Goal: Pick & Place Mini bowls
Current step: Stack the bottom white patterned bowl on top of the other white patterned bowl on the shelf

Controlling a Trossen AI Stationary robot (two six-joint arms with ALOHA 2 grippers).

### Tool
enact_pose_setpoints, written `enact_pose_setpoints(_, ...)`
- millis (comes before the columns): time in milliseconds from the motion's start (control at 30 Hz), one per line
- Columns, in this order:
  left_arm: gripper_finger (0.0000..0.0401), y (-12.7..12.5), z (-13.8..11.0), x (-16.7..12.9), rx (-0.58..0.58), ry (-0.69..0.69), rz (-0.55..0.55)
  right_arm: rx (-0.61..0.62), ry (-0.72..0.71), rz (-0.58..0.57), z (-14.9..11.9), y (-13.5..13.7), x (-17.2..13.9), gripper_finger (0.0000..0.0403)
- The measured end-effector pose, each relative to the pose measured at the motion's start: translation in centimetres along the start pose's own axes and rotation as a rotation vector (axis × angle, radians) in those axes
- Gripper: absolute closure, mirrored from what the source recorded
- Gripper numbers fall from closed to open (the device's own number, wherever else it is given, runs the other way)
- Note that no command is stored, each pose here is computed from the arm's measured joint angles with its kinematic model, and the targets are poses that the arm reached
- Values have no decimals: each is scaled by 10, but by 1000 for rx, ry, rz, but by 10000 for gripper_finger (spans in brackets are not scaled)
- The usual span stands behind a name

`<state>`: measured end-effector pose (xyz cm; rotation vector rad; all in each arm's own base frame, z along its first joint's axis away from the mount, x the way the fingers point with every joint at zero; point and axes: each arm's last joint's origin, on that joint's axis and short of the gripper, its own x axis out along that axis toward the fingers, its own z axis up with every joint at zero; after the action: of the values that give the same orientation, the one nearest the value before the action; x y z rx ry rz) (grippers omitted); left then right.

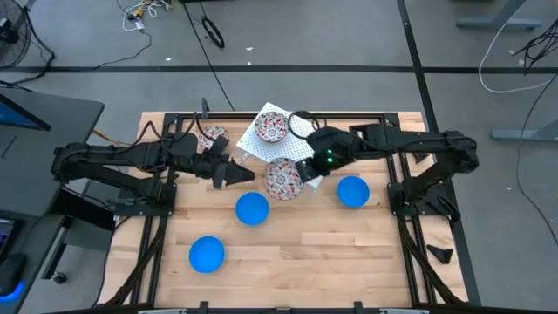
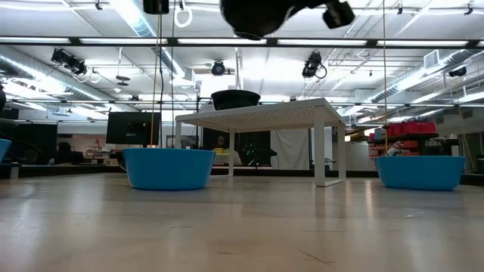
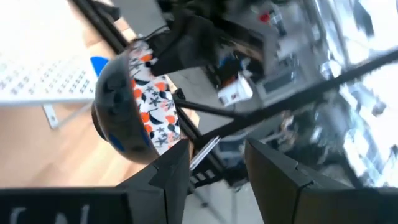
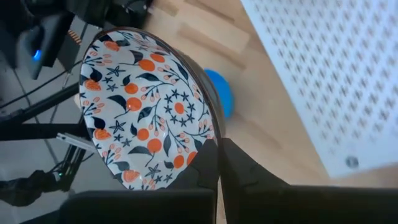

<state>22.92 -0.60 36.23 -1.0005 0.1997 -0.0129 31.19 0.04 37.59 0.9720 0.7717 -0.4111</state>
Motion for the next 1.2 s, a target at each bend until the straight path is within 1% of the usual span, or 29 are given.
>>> enact_pose_setpoints(100, 241, 2, 3, 0, -103, -19, 11, -41, -8, -3, 8, 10, 1, 403)
enact_pose_setpoints(233, 241, 6, 6, -1, -182, -26, 34, -80, 0, -15, 13, 18, 1, 403)
enact_pose_setpoints(467, 241, 21, -3, -3, -253, 51, 201, -92, 3, -2, 15, 23, -5, 403)
enact_pose_setpoints(533, 241, 23, -5, -4, -257, 60, 231, -91, 36, -14, 13, 21, -5, 403)
enact_pose_setpoints(700, 241, 27, -5, -5, -255, 29, 286, -82, 102, -119, 10, 11, 1, 403)
enact_pose_setpoints(867, 241, 33, -8, -5, -254, 31, 358, -76, 117, -148, 11, 10, 12, 403)
enact_pose_setpoints(933, 241, 35, -9, -5, -254, 40, 382, -74, 127, -166, 11, 10, 22, 403)
enact_pose_setpoints(1033, 241, 36, -9, -5, -248, 34, 388, -73, 137, -173, 13, 11, 38, 403)
enact_pose_setpoints(1200, 241, 36, -9, -5, -244, 30, 393, -68, 138, -129, 17, 15, 54, 403)
